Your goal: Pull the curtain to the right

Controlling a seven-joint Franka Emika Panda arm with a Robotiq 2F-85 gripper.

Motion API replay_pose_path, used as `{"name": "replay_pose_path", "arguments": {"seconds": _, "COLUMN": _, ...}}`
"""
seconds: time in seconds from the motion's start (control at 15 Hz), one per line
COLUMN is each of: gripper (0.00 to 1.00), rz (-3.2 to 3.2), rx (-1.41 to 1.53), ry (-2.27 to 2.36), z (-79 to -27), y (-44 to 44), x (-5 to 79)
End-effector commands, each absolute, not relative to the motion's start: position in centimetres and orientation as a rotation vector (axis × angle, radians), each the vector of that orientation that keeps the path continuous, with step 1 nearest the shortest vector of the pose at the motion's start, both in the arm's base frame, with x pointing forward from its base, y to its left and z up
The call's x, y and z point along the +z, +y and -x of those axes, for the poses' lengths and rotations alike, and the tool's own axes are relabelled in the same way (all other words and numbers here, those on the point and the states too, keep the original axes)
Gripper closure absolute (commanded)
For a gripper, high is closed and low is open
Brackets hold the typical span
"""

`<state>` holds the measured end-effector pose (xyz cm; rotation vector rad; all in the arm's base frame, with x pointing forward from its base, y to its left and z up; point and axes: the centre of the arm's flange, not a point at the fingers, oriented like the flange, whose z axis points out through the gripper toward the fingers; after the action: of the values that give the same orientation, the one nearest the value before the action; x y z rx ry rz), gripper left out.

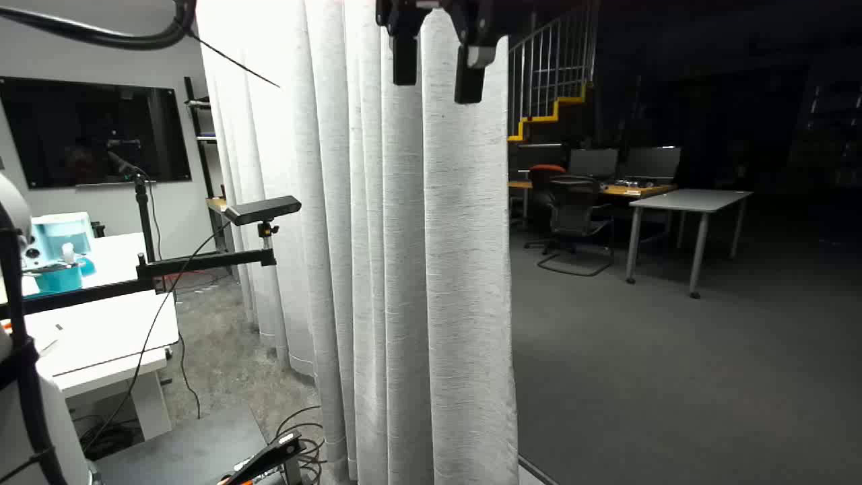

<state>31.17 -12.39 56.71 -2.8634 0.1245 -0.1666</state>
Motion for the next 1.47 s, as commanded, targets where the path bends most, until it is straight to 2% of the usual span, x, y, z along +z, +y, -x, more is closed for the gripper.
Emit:
{"name": "replay_pose_path", "arguments": {"seconds": 0.0, "gripper": 0.0, "rz": 2.863, "rx": -0.166, "ry": 0.125, "z": -31.2, "y": -12.4, "x": 56.7}}
{"name": "replay_pose_path", "arguments": {"seconds": 1.4, "gripper": 0.0, "rz": 2.845, "rx": -0.118, "ry": 0.019, "z": -31.8, "y": -11.1, "x": 55.1}}
